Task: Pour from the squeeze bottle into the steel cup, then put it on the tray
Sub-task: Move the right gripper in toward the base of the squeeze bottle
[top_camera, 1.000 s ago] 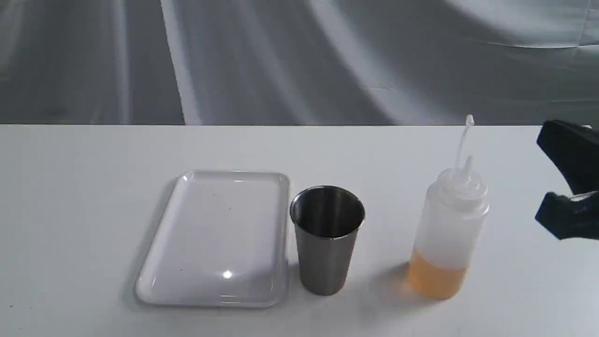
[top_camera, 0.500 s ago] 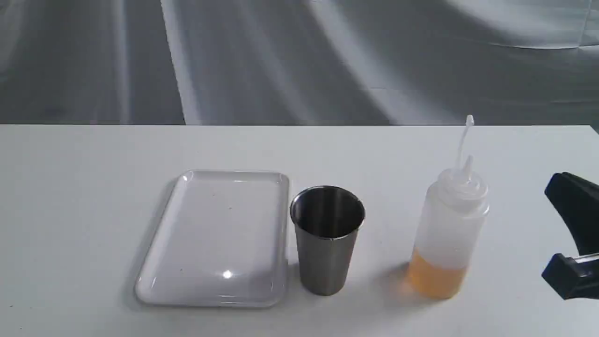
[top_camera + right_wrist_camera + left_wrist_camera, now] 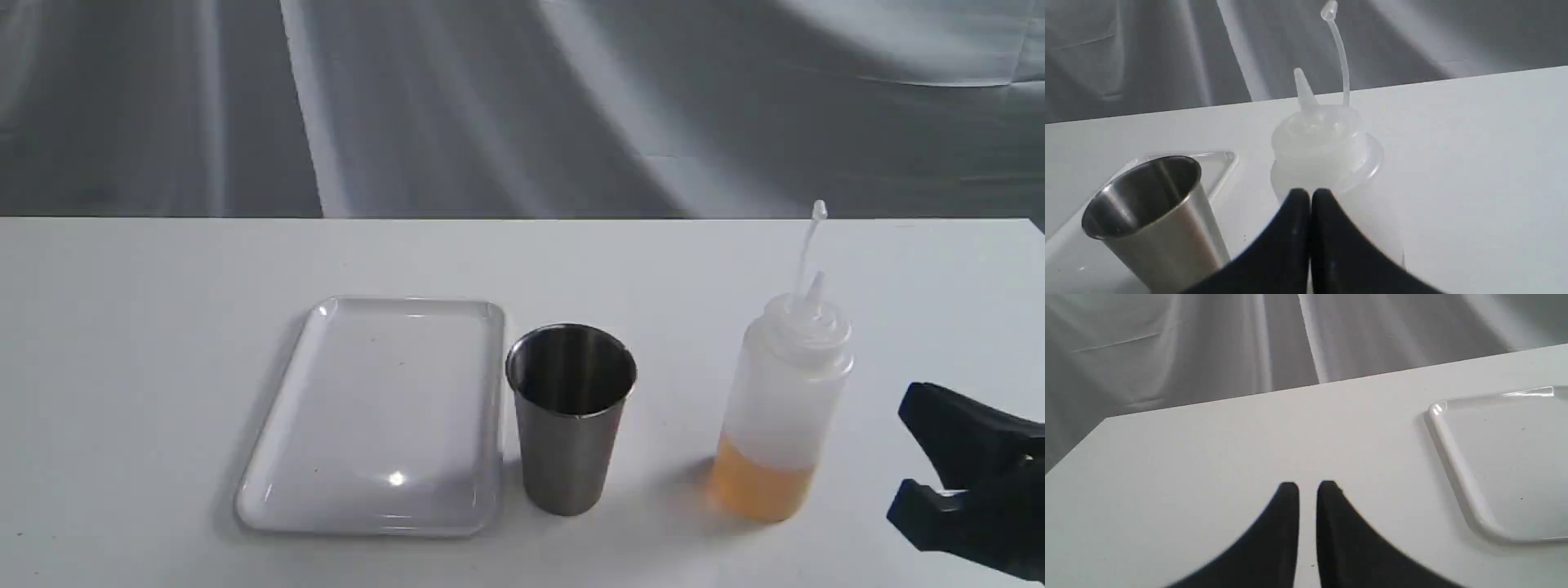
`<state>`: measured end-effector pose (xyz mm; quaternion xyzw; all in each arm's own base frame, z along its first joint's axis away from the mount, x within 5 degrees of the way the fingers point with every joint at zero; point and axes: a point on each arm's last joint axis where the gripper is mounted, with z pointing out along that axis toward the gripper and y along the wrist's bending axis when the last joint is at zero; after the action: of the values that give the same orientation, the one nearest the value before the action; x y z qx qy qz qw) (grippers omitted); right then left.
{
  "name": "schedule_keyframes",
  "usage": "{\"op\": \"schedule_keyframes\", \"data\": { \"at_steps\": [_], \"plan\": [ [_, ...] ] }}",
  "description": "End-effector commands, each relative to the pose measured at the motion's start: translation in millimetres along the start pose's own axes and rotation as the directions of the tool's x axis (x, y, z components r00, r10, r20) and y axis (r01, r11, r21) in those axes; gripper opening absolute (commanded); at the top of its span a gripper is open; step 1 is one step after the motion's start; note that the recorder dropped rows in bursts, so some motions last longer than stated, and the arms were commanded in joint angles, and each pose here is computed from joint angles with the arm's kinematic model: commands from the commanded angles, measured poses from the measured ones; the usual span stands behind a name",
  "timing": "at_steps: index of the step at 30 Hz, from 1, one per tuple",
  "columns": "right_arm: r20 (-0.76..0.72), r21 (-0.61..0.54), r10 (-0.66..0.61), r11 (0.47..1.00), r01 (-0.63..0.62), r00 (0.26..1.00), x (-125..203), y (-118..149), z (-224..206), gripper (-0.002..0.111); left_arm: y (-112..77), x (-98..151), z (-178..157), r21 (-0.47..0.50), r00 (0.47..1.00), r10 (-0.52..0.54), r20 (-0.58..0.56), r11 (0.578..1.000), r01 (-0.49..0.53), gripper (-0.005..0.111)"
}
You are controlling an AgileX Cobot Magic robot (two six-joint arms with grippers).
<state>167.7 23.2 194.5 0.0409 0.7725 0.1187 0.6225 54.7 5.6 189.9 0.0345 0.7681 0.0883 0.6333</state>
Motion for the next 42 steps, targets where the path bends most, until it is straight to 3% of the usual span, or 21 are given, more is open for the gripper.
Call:
{"op": "schedule_keyframes", "data": {
  "at_steps": [1, 12, 15, 19, 25, 34, 39, 42],
  "plan": [
    [0.004, -0.006, -0.001, 1.000, 0.001, 1.000, 4.0, -0.4, -0.7, 0.000, -0.1, 0.7, 0.2, -0.001, 1.000, -0.002, 0.005, 1.000, 0.002, 0.008],
    [-0.069, 0.012, 0.002, 1.000, -0.001, 0.998, 21.2, -4.7, -8.2, 0.000, -0.1, 0.7, 0.2, -0.001, 1.000, -0.002, 0.005, 1.000, 0.002, 0.008],
    [-0.098, 0.019, 0.002, 1.000, 0.000, 0.995, 23.9, -5.4, -8.5, 0.008, -0.1, 0.7, 0.2, -0.001, 1.000, -0.002, 0.005, 1.000, 0.002, 0.008],
    [-0.126, 0.004, -0.022, 1.000, 0.022, 0.992, 26.4, -4.3, -8.7, 0.034, -0.1, 0.7, 0.2, -0.001, 1.000, -0.002, 0.005, 1.000, 0.002, 0.008],
    [-0.122, -0.015, -0.064, 0.998, 0.063, 0.990, 26.2, -3.0, -8.7, 0.105, -0.1, 0.7, 0.2, -0.001, 1.000, -0.002, 0.005, 1.000, 0.002, 0.008],
    [-0.169, -0.012, -0.078, 0.997, 0.077, 0.983, 36.5, -5.2, 2.4, 0.105, -0.1, 0.7, 0.2, -0.001, 1.000, -0.002, 0.005, 1.000, 0.002, 0.008],
    [-0.079, -0.039, -0.075, 0.997, 0.072, 0.994, 40.5, -5.0, 16.4, 0.105, -0.1, 0.7, 0.2, -0.001, 1.000, -0.002, 0.005, 1.000, 0.002, 0.008],
    [-0.099, -0.043, -0.107, 0.994, 0.103, 0.989, 48.1, -6.4, 25.1, 0.105, -0.1, 0.7, 0.2, -0.001, 1.000, -0.002, 0.005, 1.000, 0.002, 0.008]
  ]
}}
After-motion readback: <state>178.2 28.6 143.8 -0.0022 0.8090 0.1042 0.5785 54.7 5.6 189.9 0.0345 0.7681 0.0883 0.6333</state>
